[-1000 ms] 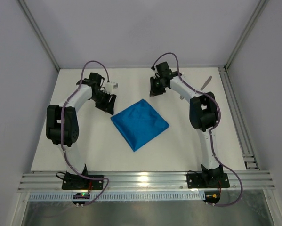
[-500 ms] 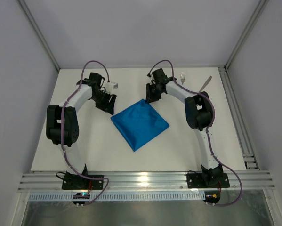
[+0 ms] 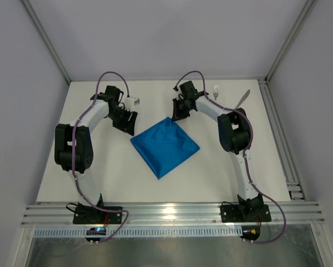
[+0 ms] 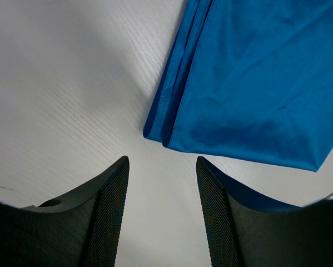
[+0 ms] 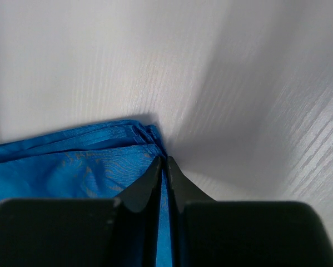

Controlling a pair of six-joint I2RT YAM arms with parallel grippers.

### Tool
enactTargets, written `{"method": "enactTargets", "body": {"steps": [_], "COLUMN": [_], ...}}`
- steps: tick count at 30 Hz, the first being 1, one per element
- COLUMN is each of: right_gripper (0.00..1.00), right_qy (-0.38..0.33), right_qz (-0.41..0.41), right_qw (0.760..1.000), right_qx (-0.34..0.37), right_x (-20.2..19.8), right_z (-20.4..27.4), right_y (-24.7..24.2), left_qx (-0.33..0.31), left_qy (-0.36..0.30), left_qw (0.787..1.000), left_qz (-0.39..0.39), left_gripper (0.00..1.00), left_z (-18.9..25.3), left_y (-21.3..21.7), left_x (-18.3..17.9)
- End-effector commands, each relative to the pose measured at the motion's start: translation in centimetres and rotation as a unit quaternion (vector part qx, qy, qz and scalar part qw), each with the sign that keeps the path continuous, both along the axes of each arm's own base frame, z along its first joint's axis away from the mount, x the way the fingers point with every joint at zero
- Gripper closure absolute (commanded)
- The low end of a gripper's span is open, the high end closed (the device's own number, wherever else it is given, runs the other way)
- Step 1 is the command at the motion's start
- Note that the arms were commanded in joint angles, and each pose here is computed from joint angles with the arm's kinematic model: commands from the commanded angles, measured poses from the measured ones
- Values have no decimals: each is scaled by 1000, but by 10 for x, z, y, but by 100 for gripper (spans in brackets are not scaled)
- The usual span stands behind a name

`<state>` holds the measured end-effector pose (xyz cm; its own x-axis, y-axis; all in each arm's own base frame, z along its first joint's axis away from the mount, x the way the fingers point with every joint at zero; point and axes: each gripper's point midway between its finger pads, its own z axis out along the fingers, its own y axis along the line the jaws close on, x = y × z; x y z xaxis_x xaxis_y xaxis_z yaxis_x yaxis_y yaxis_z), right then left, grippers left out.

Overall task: Fold the napkin into a case and place the utensils inside
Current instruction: Pick up the top corner of the square-folded napkin from the center of the board.

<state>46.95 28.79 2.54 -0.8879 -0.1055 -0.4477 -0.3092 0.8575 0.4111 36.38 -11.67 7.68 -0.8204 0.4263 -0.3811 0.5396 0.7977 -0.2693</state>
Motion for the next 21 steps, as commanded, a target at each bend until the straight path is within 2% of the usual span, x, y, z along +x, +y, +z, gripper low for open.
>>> {"method": "enactTargets", "body": {"steps": [1,6,16,21], "right_gripper": [92,96,96,96], "right_qy": [-14,-36,-120,-140], "right_qz": [-1,-1,10,21], "right_qw": [1000,999,993,990], "right_qx": [8,19,15,12], "right_x": [7,7,4,-4], "right_z": [6,25,63,75], "right_y": [4,4,13,16], "left_qx": [-4,-3,-3,-2], "left_qy": [-22,-21,-20,-22], "left_qw": [1000,1000,1000,1000], "left_qz": [-8,-10,-14,-16], "left_gripper": [46,46,46,46], "left_z": [12,10,10,11], "left_y": [0,0,1,1], "left_x": [5,5,4,3]}}
